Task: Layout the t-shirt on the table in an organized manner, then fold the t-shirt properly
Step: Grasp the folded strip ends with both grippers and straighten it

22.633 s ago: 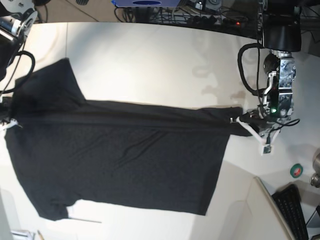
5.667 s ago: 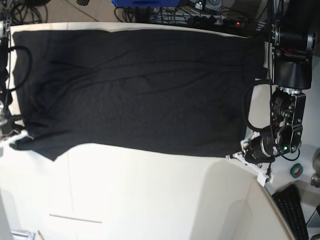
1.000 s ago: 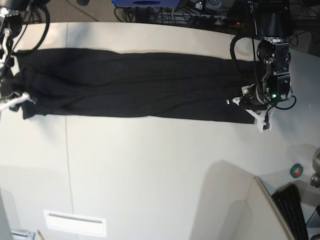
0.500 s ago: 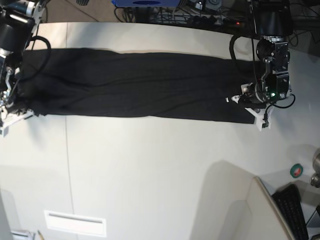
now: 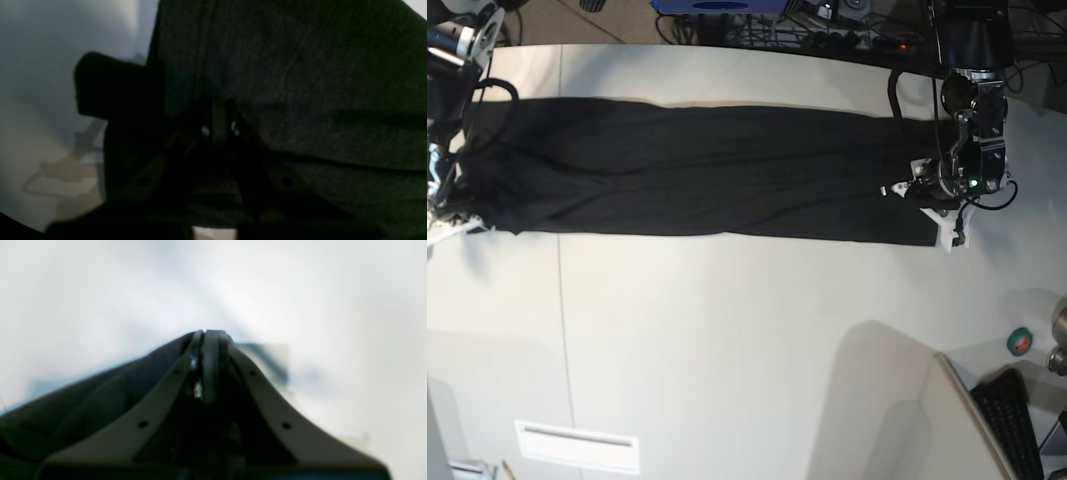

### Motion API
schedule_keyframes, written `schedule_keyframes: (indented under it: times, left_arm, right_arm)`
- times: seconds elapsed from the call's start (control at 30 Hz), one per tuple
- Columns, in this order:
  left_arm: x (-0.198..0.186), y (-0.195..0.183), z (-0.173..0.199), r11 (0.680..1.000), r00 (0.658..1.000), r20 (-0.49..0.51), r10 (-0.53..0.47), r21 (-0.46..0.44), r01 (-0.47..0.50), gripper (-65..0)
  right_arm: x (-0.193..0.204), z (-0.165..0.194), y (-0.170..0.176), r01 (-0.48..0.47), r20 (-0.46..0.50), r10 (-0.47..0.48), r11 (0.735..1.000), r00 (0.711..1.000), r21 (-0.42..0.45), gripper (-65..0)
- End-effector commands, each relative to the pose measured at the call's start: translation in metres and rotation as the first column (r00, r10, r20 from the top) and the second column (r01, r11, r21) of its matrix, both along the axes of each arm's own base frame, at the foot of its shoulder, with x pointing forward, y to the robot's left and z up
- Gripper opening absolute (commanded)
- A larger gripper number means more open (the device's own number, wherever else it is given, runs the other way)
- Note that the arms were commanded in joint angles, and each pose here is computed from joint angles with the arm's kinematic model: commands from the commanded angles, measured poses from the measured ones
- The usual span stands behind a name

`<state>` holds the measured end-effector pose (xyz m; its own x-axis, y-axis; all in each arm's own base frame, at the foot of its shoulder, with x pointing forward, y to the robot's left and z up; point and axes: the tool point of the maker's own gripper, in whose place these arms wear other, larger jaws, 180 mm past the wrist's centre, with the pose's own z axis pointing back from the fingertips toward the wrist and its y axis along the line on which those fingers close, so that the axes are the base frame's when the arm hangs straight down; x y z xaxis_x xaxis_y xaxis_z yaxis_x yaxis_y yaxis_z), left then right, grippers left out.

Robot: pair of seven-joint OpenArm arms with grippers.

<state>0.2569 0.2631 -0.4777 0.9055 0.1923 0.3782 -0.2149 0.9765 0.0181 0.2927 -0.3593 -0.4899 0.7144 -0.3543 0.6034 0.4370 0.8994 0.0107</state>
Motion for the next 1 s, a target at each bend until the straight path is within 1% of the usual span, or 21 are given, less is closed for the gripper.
schedule_keyframes:
  times: [0.0, 0.1, 0.17, 0.3, 0.37, 0.43, 0.57, 0.63, 0.7, 0.77, 0.87, 0.93, 0.97]
  left_arm:
    - [0.013, 0.007, 0.013, 1.0, 0.999, 0.047, 0.0, 0.02, -0.001, -65.0]
    - [0.013, 0.007, 0.013, 1.0, 0.999, 0.047, -0.001, 0.02, 0.0, -65.0]
    - [0.013, 0.004, 0.013, 1.0, 0.999, 0.045, -0.008, 0.018, 0.007, -65.0]
    - [0.013, 0.001, 0.012, 1.0, 0.999, 0.044, -0.009, 0.014, 0.009, -65.0]
    - [0.013, 0.001, 0.012, 1.0, 0.999, 0.044, -0.009, 0.014, 0.009, -65.0]
    - [0.013, 0.003, 0.012, 1.0, 0.999, 0.044, -0.009, 0.017, 0.009, -65.0]
    - [0.013, 0.006, 0.013, 1.0, 0.999, 0.045, -0.005, 0.02, 0.004, -65.0]
    - [0.013, 0.006, 0.013, 1.0, 0.999, 0.046, -0.004, 0.02, 0.003, -65.0]
    - [0.013, 0.006, 0.013, 1.0, 0.999, 0.046, -0.004, 0.02, 0.003, -65.0]
    - [0.014, 0.005, 0.013, 1.0, 0.999, 0.048, -0.005, 0.016, 0.004, -65.0]
    - [0.02, 0.004, 0.022, 1.0, 0.997, 0.076, -0.013, 0.02, 0.011, -65.0]
    - [0.023, 0.003, 0.03, 1.0, 0.995, 0.099, -0.02, 0.026, 0.017, -65.0]
    - [0.023, 0.002, 0.032, 0.999, 0.994, 0.105, -0.022, 0.028, 0.019, -65.0]
  right_arm:
    - [0.011, 0.026, -0.017, -0.002, 0.053, 0.005, 0.998, 0.999, -0.058, -65.0]
    - [0.009, 0.049, -0.005, -0.008, 0.096, 0.017, 0.995, 0.995, -0.099, -65.0]
    - [0.011, 0.067, 0.007, -0.037, 0.133, 0.053, 0.992, 0.99, -0.123, -65.0]
    - [0.011, 0.079, 0.039, -0.073, 0.138, 0.084, 0.994, 0.987, -0.087, -65.0]
    - [0.016, 0.073, 0.061, -0.13, 0.118, 0.137, 0.989, 0.983, -0.071, -65.0]
    - [0.018, 0.06, 0.074, -0.163, 0.088, 0.167, 0.985, 0.982, -0.051, -65.0]
    - [0.02, 0.026, 0.075, -0.133, 0.018, 0.133, 0.991, 0.991, 0.022, -65.0]
    - [0.017, 0.012, 0.074, -0.112, -0.003, 0.113, 0.993, 0.994, 0.043, -65.0]
    - [0.015, 0.001, 0.074, -0.099, -0.009, 0.1, 0.994, 0.995, 0.052, -65.0]
    - [0.017, 0.001, 0.073, -0.096, 0.007, 0.096, 0.994, 0.995, 0.046, -65.0]
    - [0.023, 0.025, 0.069, -0.112, 0.071, 0.112, 0.994, 0.991, -0.002, -65.0]
    - [0.024, 0.055, 0.073, -0.141, 0.141, 0.148, 0.988, 0.979, -0.061, -65.0]
    - [0.021, 0.064, 0.078, -0.15, 0.16, 0.159, 0.986, 0.974, -0.07, -65.0]
